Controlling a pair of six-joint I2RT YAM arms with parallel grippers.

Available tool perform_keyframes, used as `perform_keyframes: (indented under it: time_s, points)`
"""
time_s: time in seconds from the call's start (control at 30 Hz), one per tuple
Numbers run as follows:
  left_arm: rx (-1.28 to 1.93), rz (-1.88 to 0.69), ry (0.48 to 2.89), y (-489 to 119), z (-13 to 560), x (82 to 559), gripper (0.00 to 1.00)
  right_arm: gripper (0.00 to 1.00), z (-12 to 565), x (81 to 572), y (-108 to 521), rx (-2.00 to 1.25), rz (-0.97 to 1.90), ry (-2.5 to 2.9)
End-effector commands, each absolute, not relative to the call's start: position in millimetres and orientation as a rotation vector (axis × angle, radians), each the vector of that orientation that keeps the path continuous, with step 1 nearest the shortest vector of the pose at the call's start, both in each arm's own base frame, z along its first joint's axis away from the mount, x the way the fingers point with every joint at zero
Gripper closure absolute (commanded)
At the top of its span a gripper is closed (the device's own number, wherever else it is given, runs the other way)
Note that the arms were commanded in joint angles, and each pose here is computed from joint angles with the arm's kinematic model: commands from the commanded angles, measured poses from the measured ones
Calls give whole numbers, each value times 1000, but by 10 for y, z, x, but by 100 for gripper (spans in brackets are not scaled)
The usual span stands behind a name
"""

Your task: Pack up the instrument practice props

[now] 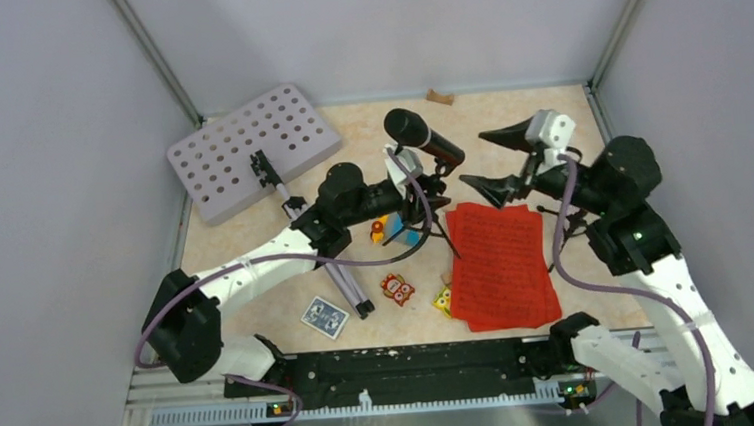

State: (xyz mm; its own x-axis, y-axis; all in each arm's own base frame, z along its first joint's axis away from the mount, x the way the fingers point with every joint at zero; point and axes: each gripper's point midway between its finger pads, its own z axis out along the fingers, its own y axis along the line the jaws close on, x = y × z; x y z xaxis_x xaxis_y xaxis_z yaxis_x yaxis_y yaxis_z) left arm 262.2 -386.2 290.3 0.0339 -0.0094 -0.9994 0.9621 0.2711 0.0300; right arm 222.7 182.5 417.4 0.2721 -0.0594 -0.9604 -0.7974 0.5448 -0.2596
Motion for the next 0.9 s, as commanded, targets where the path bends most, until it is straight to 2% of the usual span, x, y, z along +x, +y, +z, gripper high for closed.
perform_keyframes:
  time_s: [0.0, 0.17, 0.43, 0.87]
  points:
    - [948, -998, 1298, -3690, 3024, 2525, 100, 27, 4234, 2174, 2211, -1063, 565, 1038]
    - [950, -1003, 1339, -3611, 2946, 2445, 100, 26, 4118, 2223, 2543, -1111, 489, 1037]
    - [981, -989, 1354, -3465, 2877, 2294, 100, 30, 4100, 2450, 2668, -1049, 296, 1050]
    - [1038, -960, 1455, -3348, 2597, 2206, 100, 48, 4184, 2421, 2910, -1067, 305, 1002]
